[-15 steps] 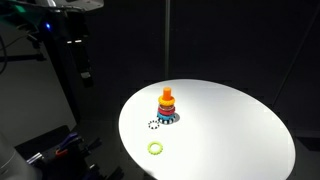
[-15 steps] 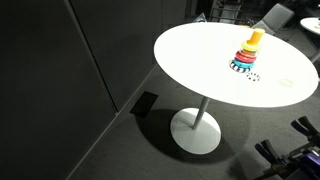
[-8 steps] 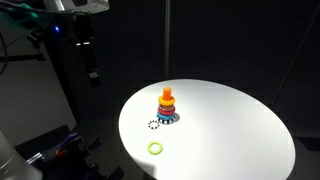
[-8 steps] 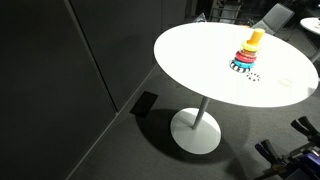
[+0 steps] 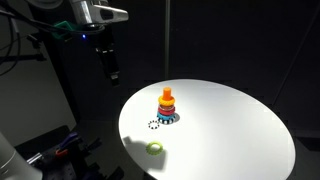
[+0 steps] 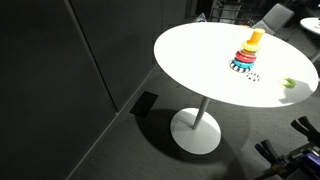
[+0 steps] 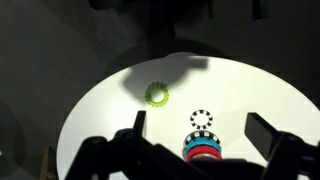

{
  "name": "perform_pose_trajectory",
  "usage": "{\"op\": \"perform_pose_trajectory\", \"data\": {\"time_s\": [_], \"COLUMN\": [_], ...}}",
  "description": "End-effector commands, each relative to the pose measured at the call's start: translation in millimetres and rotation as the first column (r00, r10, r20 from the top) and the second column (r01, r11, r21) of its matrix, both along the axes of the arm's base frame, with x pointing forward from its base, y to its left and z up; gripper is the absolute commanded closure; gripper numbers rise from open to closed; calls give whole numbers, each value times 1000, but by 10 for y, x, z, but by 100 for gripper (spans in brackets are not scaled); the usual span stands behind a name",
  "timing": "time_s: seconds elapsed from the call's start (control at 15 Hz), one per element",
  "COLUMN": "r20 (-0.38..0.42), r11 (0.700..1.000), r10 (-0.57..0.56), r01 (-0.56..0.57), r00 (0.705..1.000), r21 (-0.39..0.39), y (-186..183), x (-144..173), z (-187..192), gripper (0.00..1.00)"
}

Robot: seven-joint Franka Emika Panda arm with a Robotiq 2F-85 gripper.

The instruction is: Pick up the black and white ring and put it on the ring holder

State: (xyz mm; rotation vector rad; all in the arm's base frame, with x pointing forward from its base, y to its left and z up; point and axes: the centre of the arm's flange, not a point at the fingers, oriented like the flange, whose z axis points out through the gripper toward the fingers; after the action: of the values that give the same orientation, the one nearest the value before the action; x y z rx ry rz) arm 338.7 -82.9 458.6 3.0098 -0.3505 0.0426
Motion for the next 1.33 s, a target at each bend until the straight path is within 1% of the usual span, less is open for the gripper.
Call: {"op": "perform_pose_trajectory", "data": {"time_s": [0.0,0.13,0.27,0.47,0.67,1.0,1.07,1.13,1.27], "r20": [-26,-50,-71,-104,-122,-104,-103,-118,-119], "r11": [999,998,999,998,992,982,982,987,986], "r10": [-2,7,14,55,113,174,174,153,156], "r01": [3,-4,-10,-50,-105,-165,-164,-145,-148], "r00": [1000,999,997,993,986,979,979,981,981], "r21": [46,57,47,47,66,94,95,74,76], "y": [-4,13,40,103,185,257,256,278,276], "x": [453,630,808,1036,1192,1342,1346,1241,1260], "z": [-60,-146,-248,-446,-621,-791,-786,-836,-847], "gripper": [0,0,0,0,0,0,0,0,0]}}
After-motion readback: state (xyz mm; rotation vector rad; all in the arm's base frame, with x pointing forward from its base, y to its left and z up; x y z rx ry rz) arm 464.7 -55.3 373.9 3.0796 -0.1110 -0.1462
